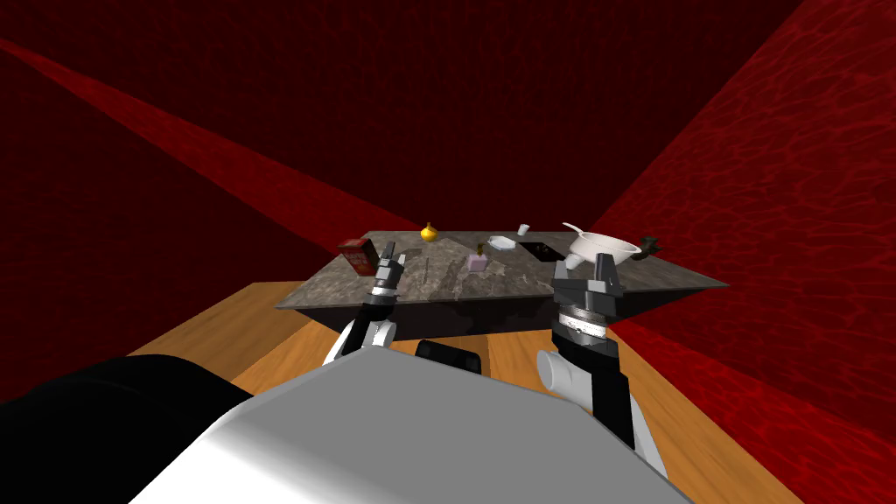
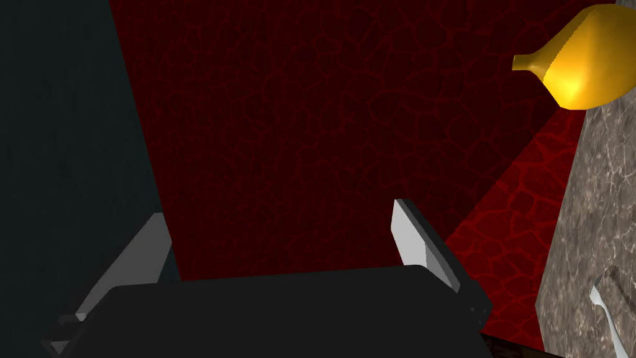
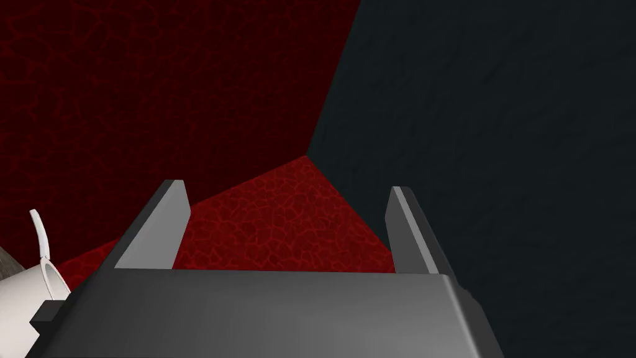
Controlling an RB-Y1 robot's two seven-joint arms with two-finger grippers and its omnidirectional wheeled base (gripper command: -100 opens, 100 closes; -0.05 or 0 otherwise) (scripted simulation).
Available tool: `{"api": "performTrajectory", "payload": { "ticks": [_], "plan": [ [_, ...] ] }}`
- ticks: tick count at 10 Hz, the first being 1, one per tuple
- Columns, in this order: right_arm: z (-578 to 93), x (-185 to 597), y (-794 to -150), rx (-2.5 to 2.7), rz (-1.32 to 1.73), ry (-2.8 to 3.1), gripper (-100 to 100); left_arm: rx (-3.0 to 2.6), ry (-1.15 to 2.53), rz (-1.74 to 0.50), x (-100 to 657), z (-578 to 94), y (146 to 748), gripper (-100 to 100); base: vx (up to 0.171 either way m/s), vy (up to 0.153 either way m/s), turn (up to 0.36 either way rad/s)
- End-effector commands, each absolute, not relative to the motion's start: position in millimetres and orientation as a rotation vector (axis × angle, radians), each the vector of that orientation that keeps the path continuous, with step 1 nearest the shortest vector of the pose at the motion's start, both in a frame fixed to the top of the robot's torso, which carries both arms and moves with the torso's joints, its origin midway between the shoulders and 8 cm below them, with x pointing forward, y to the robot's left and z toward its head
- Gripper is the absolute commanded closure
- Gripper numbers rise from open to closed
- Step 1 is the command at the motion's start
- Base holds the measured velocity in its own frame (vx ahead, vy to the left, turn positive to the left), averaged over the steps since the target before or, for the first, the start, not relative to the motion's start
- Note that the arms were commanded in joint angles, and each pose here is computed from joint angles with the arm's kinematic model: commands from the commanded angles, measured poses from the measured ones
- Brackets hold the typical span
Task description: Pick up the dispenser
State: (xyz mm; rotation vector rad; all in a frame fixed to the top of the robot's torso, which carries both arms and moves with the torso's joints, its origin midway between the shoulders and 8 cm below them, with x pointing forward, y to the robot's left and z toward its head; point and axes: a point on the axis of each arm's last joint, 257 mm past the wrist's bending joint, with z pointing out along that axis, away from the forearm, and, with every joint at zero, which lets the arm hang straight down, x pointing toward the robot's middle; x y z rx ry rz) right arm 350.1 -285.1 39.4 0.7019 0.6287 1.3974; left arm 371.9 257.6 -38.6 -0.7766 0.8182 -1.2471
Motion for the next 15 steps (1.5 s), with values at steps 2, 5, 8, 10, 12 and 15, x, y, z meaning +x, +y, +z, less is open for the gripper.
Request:
{"api": "performTrajectory", "payload": {
  "ticks": [2, 5, 8, 10, 12, 15],
  "plan": [
    [34, 351, -263, 0.625, 1.419, 0.701, -100, -0.776, 0.818, -1.247, 372, -39, 258, 0, -0.05, -0.075, 0.096],
    [21, 349, -232, 0.522, 1.453, 0.795, -100, -0.776, 0.818, -1.247, 372, -39, 258, 0, -0.074, -0.127, 0.145],
    [12, 347, -217, 0.466, 1.467, 0.854, -100, -0.776, 0.818, -1.247, 372, -39, 258, 0, -0.044, -0.078, 0.082],
    [3, 344, -204, 0.418, 1.481, 0.904, -100, -0.776, 0.818, -1.247, 372, -39, 258, 0, -0.036, -0.07, 0.101],
    [-8, 341, -190, 0.366, 1.495, 0.958, -100, -0.776, 0.818, -1.247, 372, -39, 258, 0, -0.054, -0.085, 0.11],
    [-34, 332, -166, 0.27, 1.525, 1.062, -100, -0.777, 0.818, -1.247, 372, -39, 258, 0, -0.043, -0.088, 0.126]
  ]
}}
